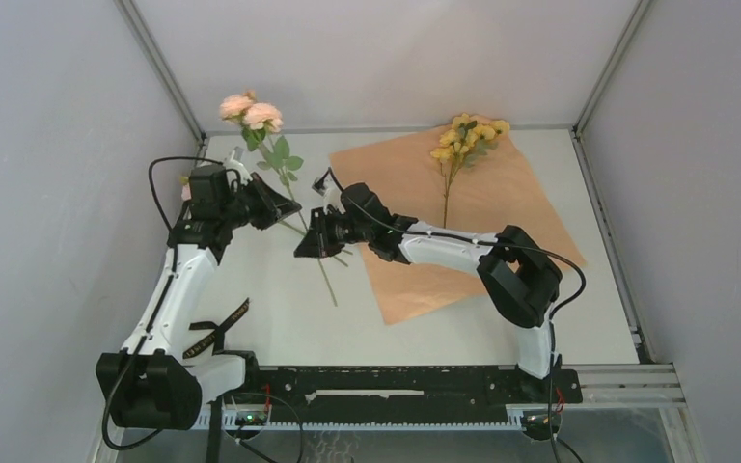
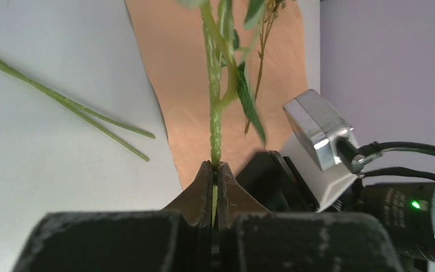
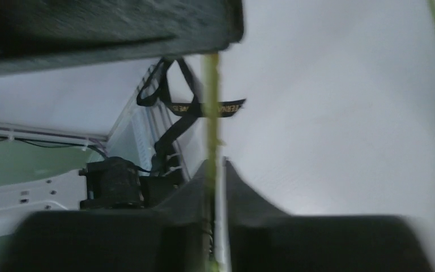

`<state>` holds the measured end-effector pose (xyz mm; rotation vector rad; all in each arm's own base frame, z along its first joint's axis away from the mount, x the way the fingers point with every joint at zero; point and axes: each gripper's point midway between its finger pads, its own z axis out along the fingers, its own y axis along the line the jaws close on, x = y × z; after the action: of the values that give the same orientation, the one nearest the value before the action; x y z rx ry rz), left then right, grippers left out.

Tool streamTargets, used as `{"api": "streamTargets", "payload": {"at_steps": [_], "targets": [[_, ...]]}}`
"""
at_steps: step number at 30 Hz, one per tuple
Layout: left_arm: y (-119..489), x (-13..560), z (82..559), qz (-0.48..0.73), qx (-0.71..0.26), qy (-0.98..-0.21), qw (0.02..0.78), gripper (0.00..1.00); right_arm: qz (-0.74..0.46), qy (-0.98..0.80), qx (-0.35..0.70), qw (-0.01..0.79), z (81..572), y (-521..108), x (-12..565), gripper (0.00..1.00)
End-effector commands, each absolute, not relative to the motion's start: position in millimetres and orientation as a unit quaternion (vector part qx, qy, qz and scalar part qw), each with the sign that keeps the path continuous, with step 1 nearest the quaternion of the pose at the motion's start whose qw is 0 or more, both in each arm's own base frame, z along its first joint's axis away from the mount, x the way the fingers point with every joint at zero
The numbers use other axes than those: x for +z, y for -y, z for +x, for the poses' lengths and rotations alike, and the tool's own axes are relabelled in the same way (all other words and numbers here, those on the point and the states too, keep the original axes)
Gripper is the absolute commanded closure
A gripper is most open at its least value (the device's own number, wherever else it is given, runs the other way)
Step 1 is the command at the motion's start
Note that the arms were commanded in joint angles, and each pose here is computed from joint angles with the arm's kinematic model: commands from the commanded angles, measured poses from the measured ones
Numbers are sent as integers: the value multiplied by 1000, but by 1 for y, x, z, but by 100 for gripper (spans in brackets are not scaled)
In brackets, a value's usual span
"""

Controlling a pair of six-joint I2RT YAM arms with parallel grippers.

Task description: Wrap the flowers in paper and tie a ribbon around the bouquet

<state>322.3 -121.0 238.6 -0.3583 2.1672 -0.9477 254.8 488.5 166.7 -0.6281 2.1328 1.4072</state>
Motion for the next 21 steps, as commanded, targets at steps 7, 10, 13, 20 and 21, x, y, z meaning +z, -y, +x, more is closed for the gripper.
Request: {"api": "streamTargets", "payload": {"at_steps": [7,10,13,20,21], "targets": [[56,204,348,-251,-246,-844,405,17,-105,-862,354,348,322,-398,177,100],[28,181,369,-293,-193,-844,405,16,-67,-887,257,377,351,-330,166,100],[16,156,389,-320,-160,-852,382,18,-30,-905,152,396,385,-258,153,100],[-2,97,424,-380,-98,-865,313,30,48,-937,26,344,438,-137,111,54],[-3,92,428,-383,-94,-865,309,31,48,-943,15,328,443,-128,104,43]]}}
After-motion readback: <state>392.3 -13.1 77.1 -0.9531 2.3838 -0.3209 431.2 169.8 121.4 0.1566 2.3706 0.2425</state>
